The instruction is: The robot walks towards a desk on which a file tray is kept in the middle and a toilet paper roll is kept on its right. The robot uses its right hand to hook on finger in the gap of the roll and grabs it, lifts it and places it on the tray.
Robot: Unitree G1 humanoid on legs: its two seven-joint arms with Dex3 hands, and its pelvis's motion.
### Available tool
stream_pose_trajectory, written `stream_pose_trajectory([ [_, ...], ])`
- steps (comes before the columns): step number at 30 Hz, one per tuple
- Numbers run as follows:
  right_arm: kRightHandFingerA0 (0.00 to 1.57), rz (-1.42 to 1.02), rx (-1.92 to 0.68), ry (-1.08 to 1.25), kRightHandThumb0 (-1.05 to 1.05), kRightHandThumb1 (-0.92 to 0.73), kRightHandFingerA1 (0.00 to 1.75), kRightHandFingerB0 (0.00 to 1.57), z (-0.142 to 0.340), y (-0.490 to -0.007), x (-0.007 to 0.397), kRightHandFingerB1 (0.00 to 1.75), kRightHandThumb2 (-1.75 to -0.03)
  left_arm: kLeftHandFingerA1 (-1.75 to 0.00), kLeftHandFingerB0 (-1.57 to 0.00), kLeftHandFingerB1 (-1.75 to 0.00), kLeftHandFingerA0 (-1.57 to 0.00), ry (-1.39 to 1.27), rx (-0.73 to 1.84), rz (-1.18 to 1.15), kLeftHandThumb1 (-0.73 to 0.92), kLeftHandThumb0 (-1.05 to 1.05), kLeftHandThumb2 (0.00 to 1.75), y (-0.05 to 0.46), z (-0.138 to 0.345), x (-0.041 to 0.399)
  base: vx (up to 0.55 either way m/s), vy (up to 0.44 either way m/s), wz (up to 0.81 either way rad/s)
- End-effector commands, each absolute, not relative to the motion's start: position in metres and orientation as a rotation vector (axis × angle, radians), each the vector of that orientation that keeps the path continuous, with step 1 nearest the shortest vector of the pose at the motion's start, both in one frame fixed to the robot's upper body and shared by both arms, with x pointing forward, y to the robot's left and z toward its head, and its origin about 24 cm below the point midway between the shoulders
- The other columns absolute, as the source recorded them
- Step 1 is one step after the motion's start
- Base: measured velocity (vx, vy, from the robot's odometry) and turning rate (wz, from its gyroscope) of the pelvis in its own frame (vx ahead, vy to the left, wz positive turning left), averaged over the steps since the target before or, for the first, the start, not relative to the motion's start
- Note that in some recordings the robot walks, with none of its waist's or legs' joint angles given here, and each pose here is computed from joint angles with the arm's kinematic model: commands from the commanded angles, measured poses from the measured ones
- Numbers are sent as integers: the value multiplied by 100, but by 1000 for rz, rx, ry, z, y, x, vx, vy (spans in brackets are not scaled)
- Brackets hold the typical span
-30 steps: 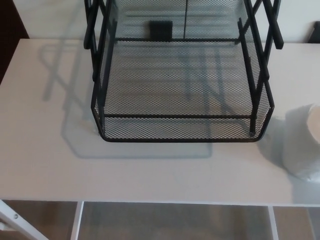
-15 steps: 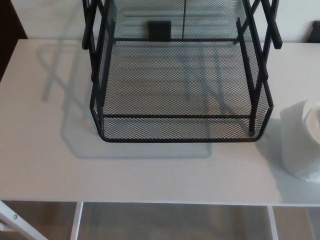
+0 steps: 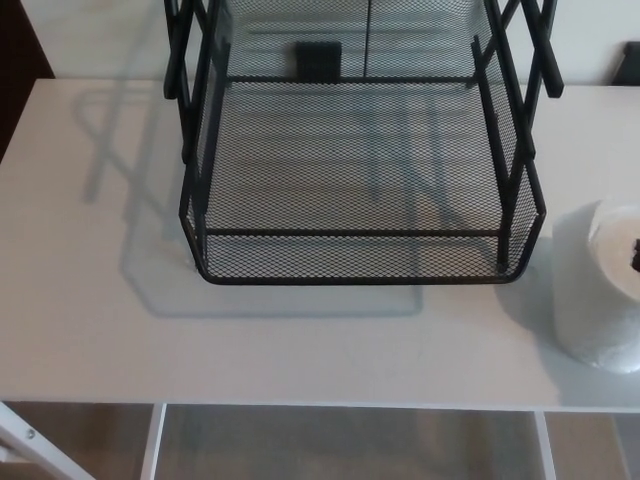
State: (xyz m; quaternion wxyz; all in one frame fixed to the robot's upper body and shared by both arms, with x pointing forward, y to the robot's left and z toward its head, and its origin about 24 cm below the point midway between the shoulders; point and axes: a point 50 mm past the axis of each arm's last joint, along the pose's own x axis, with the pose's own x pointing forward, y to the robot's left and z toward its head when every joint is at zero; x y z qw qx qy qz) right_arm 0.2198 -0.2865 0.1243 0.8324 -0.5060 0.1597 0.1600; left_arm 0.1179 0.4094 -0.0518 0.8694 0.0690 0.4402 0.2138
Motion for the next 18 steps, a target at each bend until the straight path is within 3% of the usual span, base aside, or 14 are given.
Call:
stream_pose_trajectory([
  [1, 3, 355, -1052, 355, -36, -35, 53, 0, 119, -290, 214, 51, -92, -55, -14, -45, -28, 915, 186, 455, 69, -74, 101, 417, -44, 120, 0, 0, 0],
  [4, 3, 354, -1059, 363, -35, -35, 53, 0, 117, -292, 213, 50, -92, -54, -14, -45, -27, 917, 181, 444, 69, -76, 100, 417, -44, 119, 0, 0, 0],
  [5, 11, 354, -1059, 361, -59, -42, 52, 9, 116, -292, 212, 42, -73, -53, -15, -45, -25, 913, 179, 450, 69, -76, 99, 417, -44, 119, 0, 0, 0],
  [6, 14, 356, -1070, 365, -56, -53, 47, 16, 116, -292, 212, 33, -56, -54, -14, -44, -28, 919, 188, 451, 69, -75, 101, 417, -44, 119, 0, 0, 0],
  [13, 18, 368, -1069, 389, -55, -52, 47, 18, 106, -291, 215, 31, -57, -55, -15, -45, -28, 928, 193, 447, 70, -75, 100, 416, -46, 118, 0, 0, 0],
  [14, 16, 364, -1044, 416, -57, -40, 51, 12, 102, -289, 217, 41, -74, -55, -16, -45, -29, 928, 196, 448, 70, -75, 100, 416, -46, 118, 0, 0, 0],
  [18, 25, 385, -1110, 414, -56, -42, 54, 10, 97, -285, 221, 41, -75, -53, -16, -45, -26, 928, 196, 452, 70, -75, 98, 416, -47, 118, 0, 0, 0],
])
